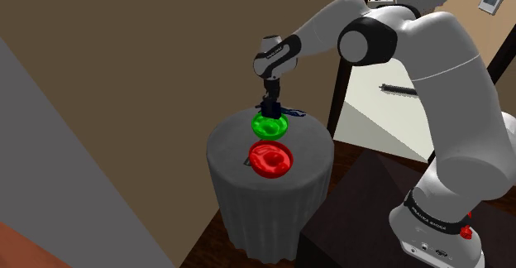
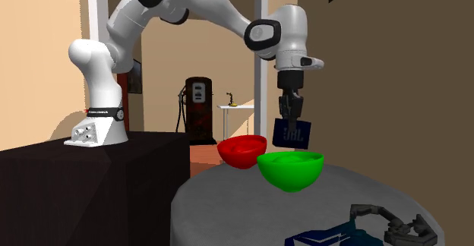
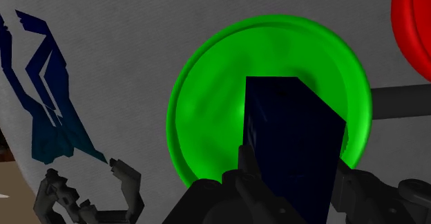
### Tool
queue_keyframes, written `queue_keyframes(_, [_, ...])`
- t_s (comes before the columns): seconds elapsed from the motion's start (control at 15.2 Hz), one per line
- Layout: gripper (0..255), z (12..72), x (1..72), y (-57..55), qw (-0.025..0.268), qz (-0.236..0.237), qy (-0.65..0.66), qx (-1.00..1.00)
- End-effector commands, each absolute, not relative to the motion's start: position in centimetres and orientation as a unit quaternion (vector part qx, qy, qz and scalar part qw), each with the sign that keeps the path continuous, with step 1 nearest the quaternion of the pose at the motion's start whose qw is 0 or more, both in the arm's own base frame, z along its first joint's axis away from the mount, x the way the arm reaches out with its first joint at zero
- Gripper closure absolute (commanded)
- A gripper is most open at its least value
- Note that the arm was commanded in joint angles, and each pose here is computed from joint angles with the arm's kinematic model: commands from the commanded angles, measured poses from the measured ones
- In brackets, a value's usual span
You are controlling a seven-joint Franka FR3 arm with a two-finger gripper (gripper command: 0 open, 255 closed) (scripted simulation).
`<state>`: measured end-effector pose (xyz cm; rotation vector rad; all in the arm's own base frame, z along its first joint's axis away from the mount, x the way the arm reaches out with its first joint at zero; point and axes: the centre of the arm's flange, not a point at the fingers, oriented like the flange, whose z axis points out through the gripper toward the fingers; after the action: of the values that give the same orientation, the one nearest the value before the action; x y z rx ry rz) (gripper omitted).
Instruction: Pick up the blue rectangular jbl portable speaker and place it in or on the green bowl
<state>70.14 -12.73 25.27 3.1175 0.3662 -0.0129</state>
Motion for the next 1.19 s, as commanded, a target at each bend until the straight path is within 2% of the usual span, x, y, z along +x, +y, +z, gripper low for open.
queue_keyframes(0.0, [255,24.3,70.1,-12.7,0.001,-0.004,0.117,0.993])
queue_keyframes(0.26, [255,22.1,70.1,-12.7,0.001,-0.004,0.117,0.993])
queue_keyframes(0.73, [255,22.1,70.1,-12.7,0.001,-0.004,0.117,0.993])
queue_keyframes(0.79, [0,22.1,70.1,-12.7,0.001,-0.004,0.117,0.993])
queue_keyframes(1.12, [0,22.1,70.1,-12.7,0.001,-0.004,0.117,0.993])
